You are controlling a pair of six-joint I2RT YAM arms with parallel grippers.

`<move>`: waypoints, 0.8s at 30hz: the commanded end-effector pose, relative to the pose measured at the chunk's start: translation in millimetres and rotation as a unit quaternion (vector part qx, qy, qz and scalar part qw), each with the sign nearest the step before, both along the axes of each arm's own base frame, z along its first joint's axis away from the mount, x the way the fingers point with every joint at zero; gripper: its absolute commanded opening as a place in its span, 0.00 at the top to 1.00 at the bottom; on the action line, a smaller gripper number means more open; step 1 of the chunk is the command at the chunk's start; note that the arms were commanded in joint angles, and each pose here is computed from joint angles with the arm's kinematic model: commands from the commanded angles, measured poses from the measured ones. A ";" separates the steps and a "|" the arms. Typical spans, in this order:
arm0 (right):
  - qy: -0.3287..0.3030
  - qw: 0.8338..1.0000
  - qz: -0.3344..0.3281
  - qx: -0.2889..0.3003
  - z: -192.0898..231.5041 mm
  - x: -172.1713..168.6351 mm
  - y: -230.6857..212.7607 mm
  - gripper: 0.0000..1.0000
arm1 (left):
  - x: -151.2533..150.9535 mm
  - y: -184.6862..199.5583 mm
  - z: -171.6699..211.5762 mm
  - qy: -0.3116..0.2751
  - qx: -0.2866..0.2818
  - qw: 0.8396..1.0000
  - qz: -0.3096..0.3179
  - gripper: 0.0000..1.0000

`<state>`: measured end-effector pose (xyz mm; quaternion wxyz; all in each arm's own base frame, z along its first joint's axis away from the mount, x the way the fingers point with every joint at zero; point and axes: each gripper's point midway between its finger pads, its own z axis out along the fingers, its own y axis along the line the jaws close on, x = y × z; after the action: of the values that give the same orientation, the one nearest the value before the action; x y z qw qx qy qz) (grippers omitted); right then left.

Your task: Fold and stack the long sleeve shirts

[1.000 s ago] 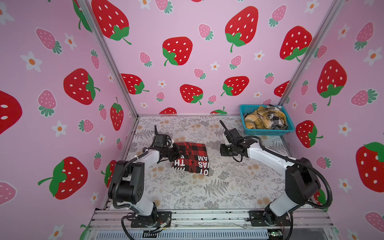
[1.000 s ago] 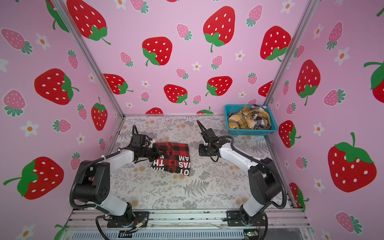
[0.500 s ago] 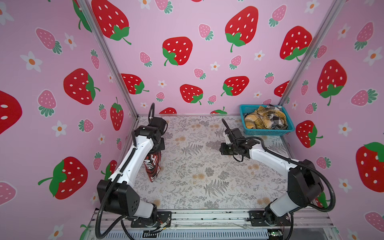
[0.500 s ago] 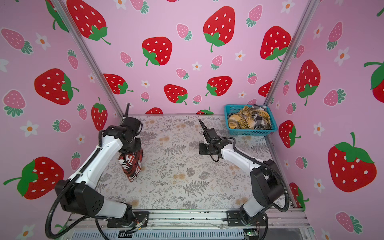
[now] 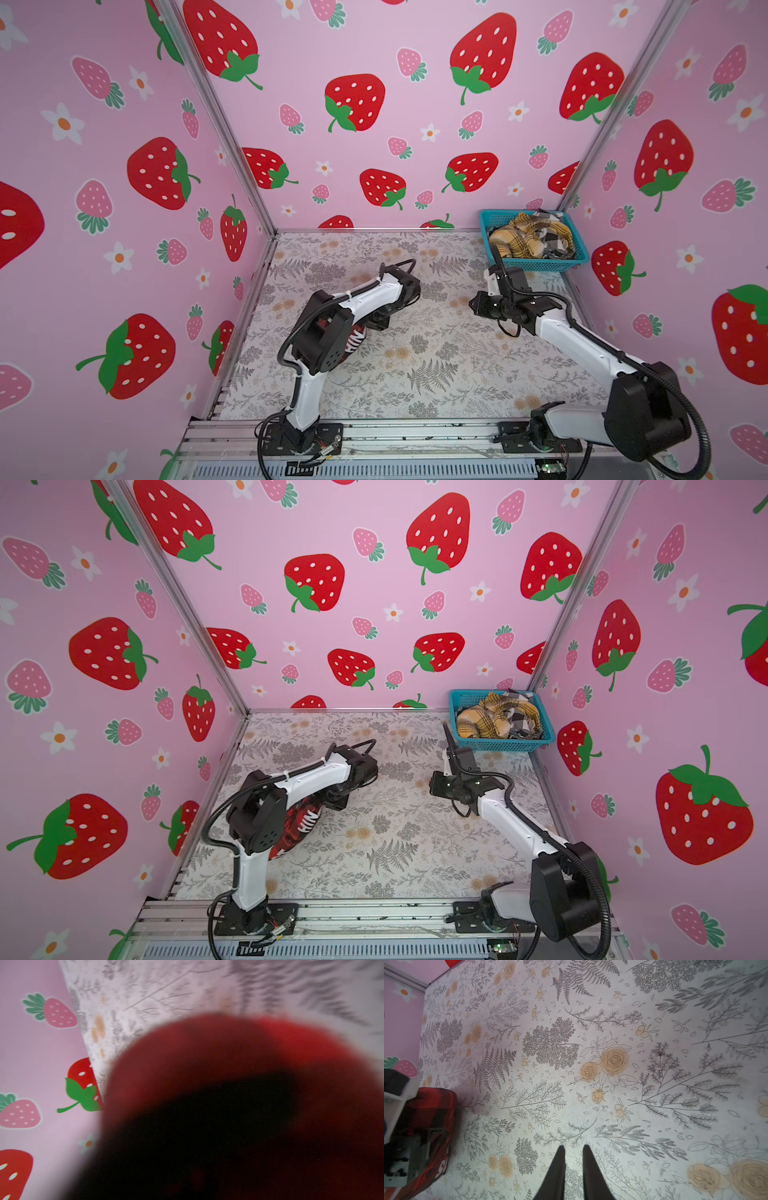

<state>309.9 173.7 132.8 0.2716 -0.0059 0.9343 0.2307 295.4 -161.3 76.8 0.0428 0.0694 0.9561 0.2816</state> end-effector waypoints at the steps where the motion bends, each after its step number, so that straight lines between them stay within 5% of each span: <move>1: 0.001 1.000 0.003 -0.015 0.6 -7.3 -11.1 0.77 | -5.1 -79.4 16.5 -0.028 -0.117 0.993 -0.009 0.01; 6: 0.001 1.000 0.012 -0.020 4.1 -14.3 -15.9 0.67 | -18.1 -120.8 77.7 -0.054 -0.243 0.968 -0.016 0.01; 10: 0.005 0.996 0.093 -0.006 1.9 -32.6 29.8 0.56 | -19.4 -74.0 116.7 -0.103 -0.299 0.948 0.024 0.01; 13: 0.004 0.986 0.166 0.000 0.9 -52.7 85.4 0.49 | -12.3 -10.7 101.1 -0.103 -0.334 0.932 0.094 0.12; 19: -0.019 0.957 0.286 0.041 11.5 -67.1 187.2 0.44 | 4.2 99.0 55.2 -0.176 -0.421 0.852 0.254 0.24; 21: -0.022 0.948 0.316 0.036 5.6 -68.2 213.8 0.45 | 5.4 113.9 38.2 -0.175 -0.454 0.824 0.291 0.29; 24: -0.015 0.943 0.332 0.023 -9.4 -60.7 241.2 0.45 | 9.5 130.9 16.7 -0.172 -0.474 0.802 0.319 0.29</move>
<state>247.7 393.3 126.6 0.1926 -0.2837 0.8819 0.3235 277.0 -22.6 86.2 0.1054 -0.3297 0.9303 -0.1218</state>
